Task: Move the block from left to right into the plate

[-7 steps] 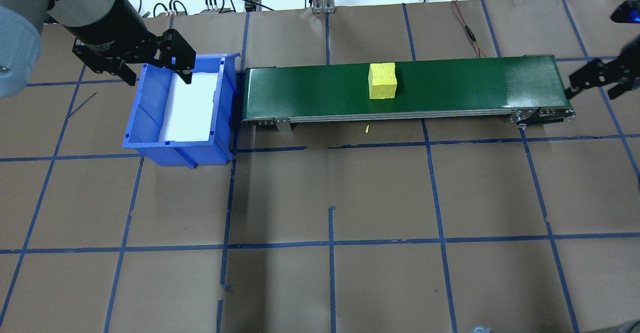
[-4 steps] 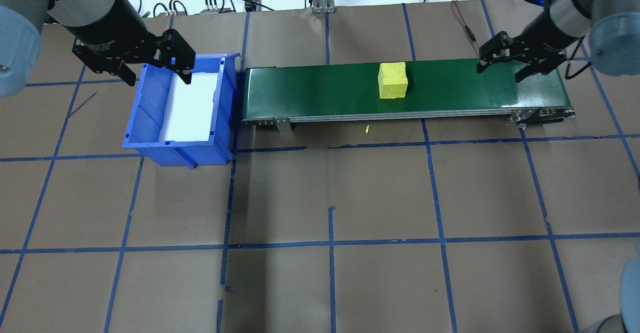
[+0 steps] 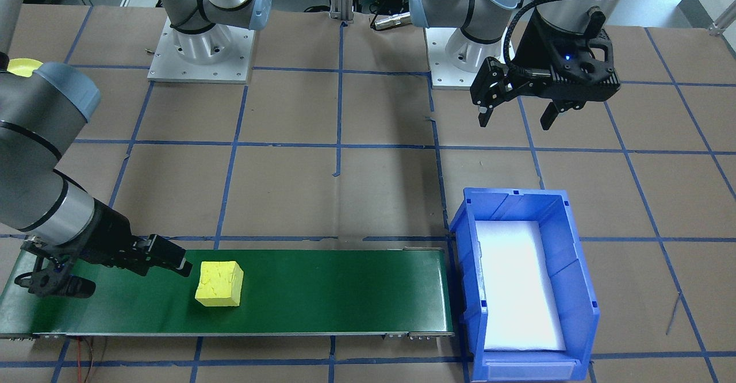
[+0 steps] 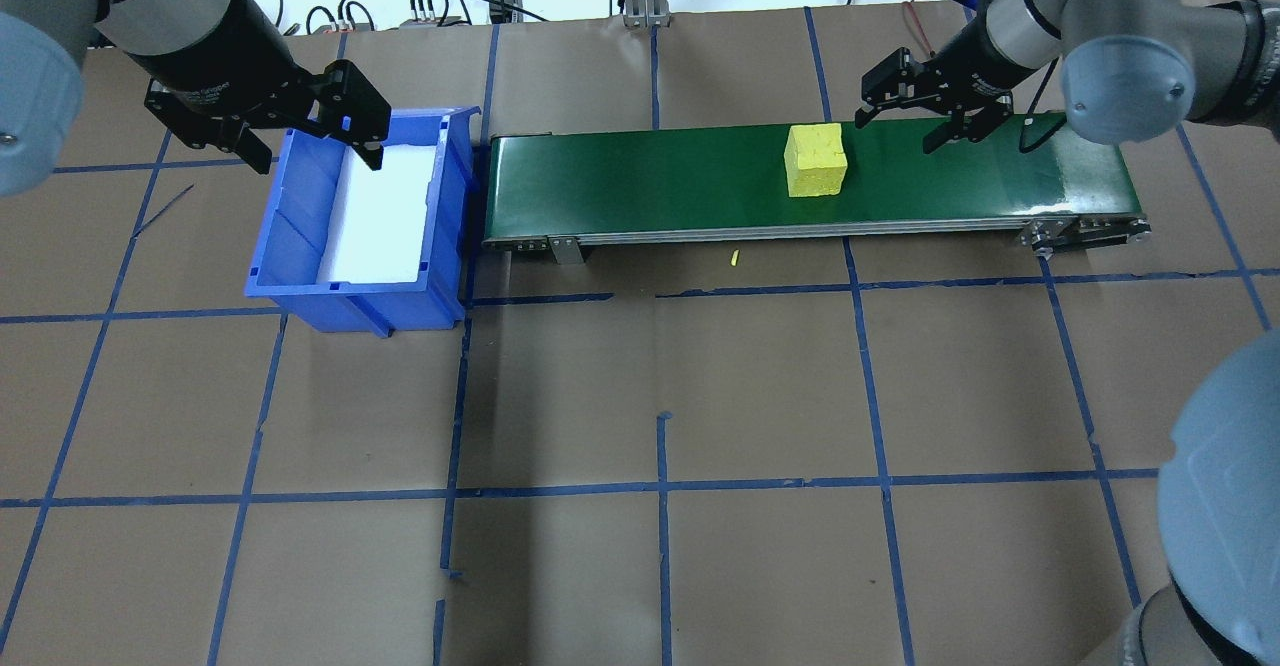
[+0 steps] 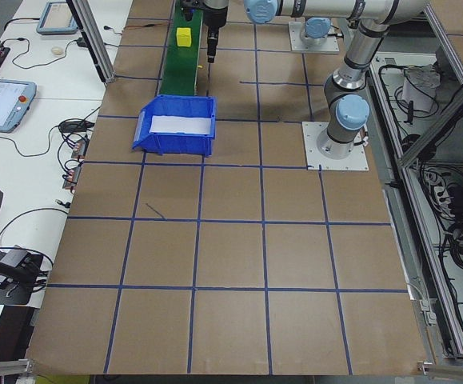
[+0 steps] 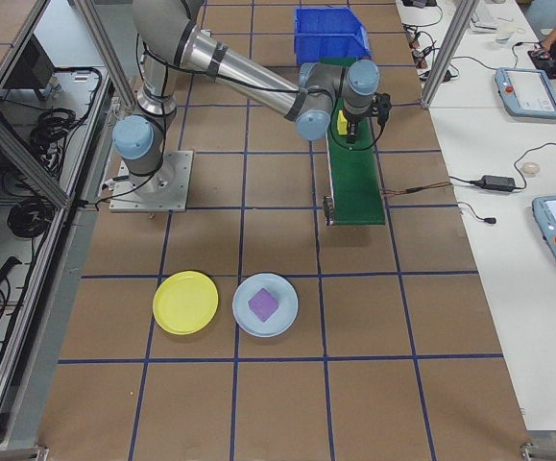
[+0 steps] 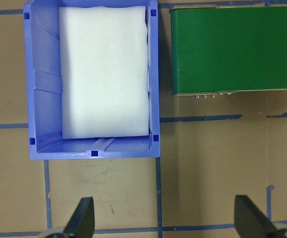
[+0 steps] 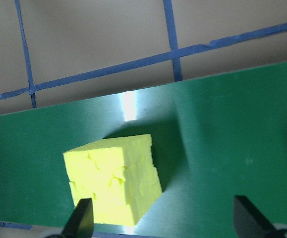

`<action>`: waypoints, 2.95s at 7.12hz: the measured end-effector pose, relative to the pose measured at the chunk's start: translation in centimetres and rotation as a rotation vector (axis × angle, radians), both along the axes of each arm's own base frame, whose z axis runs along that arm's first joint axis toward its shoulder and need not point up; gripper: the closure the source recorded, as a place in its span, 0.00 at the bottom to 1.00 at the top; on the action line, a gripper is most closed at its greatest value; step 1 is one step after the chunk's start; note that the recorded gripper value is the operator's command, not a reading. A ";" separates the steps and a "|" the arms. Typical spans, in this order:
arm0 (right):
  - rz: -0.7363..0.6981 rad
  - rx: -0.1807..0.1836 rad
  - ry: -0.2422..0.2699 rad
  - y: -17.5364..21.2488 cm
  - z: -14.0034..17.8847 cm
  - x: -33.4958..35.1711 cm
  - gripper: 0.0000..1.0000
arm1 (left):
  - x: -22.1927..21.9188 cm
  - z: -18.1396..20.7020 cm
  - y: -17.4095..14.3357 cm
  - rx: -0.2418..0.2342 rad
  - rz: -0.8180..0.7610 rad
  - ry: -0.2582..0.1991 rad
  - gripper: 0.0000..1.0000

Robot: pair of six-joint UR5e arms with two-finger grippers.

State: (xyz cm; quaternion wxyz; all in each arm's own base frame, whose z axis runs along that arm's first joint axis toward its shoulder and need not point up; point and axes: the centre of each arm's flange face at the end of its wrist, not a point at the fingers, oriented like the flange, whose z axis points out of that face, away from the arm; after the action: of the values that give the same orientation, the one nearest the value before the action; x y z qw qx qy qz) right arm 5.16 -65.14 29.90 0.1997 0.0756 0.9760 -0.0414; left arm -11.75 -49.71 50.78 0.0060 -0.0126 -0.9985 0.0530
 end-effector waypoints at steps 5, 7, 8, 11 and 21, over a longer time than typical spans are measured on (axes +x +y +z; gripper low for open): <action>0.021 0.002 0.020 -1.2 -4.3 2.1 0.64 | 0.0 0.1 0.1 -0.002 -0.006 -0.004 0.00; 0.116 -0.044 0.153 -1.3 -4.1 0.9 0.68 | 0.0 0.1 0.1 -0.003 -0.006 -0.005 0.00; 0.203 -0.071 0.274 -0.6 -2.5 -0.2 0.69 | 0.0 0.1 0.1 -0.003 -0.006 -0.005 0.00; 0.351 0.016 0.543 7.8 4.5 -11.5 0.72 | 0.0 0.1 0.1 -0.003 -0.006 -0.005 0.00; 0.159 0.190 0.275 41.2 -4.1 -47.3 0.10 | 0.2 0.0 0.1 -0.001 -0.002 -0.002 0.00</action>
State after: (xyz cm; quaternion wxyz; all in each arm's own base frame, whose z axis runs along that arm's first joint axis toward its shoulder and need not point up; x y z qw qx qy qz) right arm -42.09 -23.96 25.83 0.0590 0.0104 0.9966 0.0570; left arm -11.57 -49.64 50.81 0.0051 -0.0135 -0.9985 0.0534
